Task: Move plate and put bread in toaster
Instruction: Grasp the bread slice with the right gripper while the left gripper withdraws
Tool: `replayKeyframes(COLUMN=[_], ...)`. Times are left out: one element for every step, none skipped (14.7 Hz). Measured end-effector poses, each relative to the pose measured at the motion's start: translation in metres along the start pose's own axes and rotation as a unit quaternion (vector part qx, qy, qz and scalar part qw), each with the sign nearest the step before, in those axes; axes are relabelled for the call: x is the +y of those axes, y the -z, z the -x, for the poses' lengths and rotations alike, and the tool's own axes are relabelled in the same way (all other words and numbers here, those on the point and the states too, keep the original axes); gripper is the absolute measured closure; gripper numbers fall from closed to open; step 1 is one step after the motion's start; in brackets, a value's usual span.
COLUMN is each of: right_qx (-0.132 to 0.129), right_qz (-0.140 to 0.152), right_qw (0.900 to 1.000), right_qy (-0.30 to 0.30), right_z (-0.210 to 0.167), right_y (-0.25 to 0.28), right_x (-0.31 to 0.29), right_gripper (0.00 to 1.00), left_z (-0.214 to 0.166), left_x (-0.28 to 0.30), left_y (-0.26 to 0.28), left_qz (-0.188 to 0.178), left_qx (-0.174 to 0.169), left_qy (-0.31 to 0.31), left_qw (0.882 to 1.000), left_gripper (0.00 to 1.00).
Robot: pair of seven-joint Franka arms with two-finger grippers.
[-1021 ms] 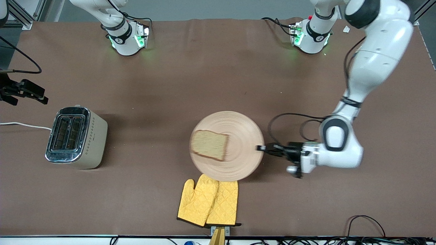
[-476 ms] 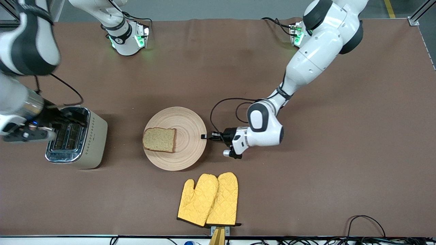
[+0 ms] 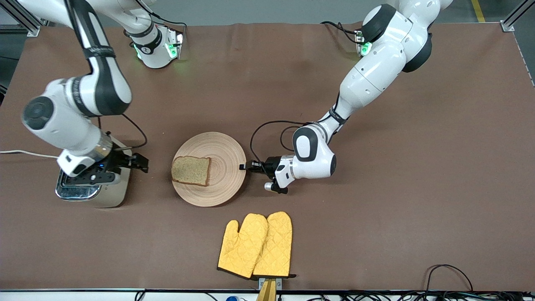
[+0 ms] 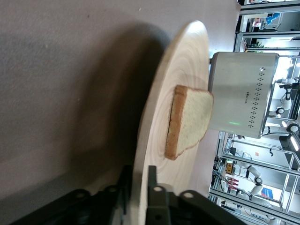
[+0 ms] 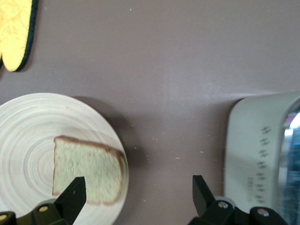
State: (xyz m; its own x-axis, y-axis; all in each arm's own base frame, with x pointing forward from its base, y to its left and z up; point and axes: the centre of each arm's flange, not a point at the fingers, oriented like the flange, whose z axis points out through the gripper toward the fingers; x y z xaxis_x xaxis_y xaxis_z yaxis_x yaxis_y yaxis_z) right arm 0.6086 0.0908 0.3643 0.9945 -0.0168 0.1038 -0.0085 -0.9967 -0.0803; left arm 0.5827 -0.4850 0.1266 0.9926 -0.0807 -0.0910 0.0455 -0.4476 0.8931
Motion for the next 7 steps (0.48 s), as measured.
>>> replayKeyframes(right_qx=[0.000,-0.003,-0.005,-0.002,0.003,0.008,0.009], right_qz=[0.000,0.001,0.002,0.002,0.002,0.002,0.004], right_qw=[1.000,0.999,0.998,0.998,0.998,0.997,0.997], right_qy=[-0.022,-0.043,-0.057,-0.065,-0.070,-0.072,-0.074], right_z=[0.009,0.017,0.024,0.030,0.036,0.043,0.051], right_y=[-0.015,-0.028,-0.039,-0.048,-0.058,-0.068,-0.079], right_x=[-0.008,-0.016,-0.023,-0.025,-0.025,-0.022,-0.020], right_gripper=[0.00,0.00,0.00,0.00,0.00,0.00,0.00], left_z=[-0.002,-0.006,-0.011,-0.019,-0.029,-0.039,-0.048], left_x=[0.002,0.004,0.006,0.006,0.006,0.005,0.004], left_y=[0.002,0.005,0.012,0.022,0.037,0.055,0.076], left_qz=[0.002,0.003,0.003,-0.006,-0.023,-0.036,-0.044], left_qx=[0.003,0.006,0.013,0.020,0.022,0.010,-0.010], left_qy=[-0.001,0.000,0.002,-0.003,-0.009,-0.011,-0.008], left_qw=[1.000,1.000,1.000,1.000,0.999,0.999,0.999], left_gripper=[0.64,0.55,0.43,0.34,0.25,0.16,0.04])
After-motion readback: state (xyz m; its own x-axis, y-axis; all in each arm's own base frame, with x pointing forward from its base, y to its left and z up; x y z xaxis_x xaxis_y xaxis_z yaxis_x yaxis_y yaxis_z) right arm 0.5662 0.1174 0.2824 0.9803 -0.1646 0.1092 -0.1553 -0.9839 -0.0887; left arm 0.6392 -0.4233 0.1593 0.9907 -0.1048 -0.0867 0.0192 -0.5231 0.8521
